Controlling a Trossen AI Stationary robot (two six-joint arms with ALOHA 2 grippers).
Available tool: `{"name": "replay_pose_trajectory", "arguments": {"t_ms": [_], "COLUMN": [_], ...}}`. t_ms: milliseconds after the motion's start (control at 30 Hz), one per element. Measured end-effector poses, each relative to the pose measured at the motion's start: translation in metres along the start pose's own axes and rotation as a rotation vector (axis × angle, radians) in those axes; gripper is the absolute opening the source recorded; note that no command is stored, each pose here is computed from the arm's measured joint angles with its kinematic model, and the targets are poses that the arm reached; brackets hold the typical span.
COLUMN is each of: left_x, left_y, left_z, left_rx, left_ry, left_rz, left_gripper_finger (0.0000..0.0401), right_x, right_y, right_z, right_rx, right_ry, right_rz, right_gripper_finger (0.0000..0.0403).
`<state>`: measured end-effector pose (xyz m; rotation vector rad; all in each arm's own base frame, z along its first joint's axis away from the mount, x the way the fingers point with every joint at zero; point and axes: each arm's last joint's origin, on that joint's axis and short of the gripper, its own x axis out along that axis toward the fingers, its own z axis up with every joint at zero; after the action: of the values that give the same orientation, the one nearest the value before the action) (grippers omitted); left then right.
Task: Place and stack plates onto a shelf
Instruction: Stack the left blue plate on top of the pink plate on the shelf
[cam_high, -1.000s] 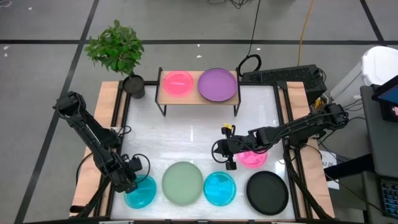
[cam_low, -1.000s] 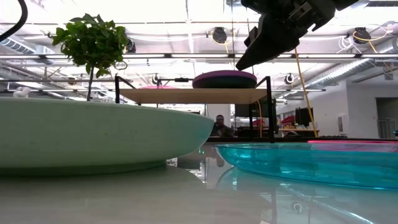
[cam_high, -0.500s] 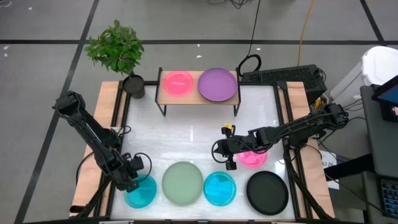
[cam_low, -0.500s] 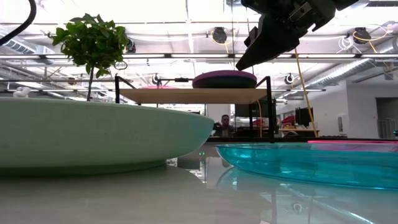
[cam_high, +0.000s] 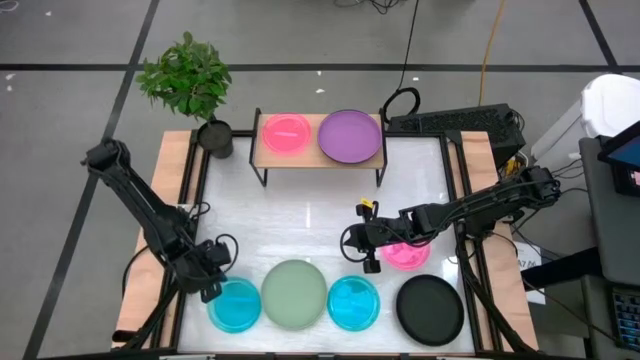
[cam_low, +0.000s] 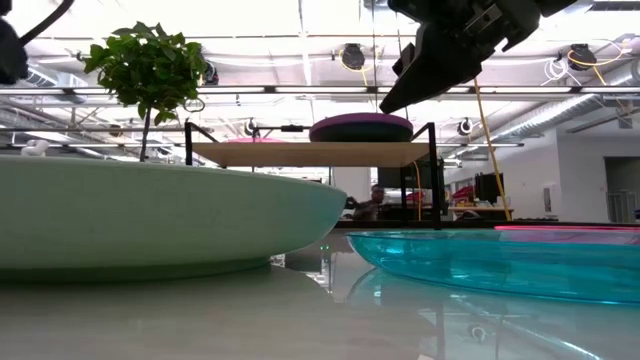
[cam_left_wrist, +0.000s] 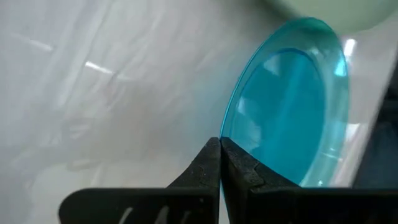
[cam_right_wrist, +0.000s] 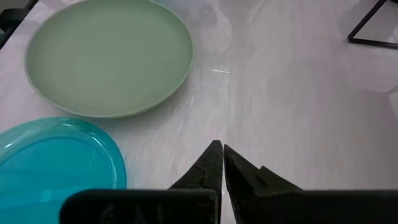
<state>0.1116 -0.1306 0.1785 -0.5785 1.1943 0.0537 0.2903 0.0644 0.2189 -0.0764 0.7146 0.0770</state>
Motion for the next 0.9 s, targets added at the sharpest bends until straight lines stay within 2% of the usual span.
{"name": "replay_pose_trajectory", "arguments": {"t_ms": [233,400,767,900], "left_x": [-0.017,-0.029,-0.050,-0.055], "left_y": [0.006,0.017,0.041,0.041], "left_z": [0.010,0.019,0.055,0.073], "left_rx": [0.026,0.041,0.034,0.069], "left_ry": [-0.096,-0.172,-0.610,-0.720], "left_rz": [-0.055,-0.041,0.175,0.180], "left_gripper_finger": [0.0004,0.0003,0.0003,0.0003], "right_x": [0.000,0.000,0.003,0.006], "right_y": [0.000,0.000,0.001,0.001], "right_z": [-0.001,-0.001,-0.008,-0.015], "right_rx": [-0.002,-0.002,0.006,0.010], "right_ry": [0.014,0.014,0.005,-0.023], "right_rz": [-0.001,-0.001,0.001,0.003], "right_gripper_finger": [0.0000,0.0000,0.0000,0.0000]}}
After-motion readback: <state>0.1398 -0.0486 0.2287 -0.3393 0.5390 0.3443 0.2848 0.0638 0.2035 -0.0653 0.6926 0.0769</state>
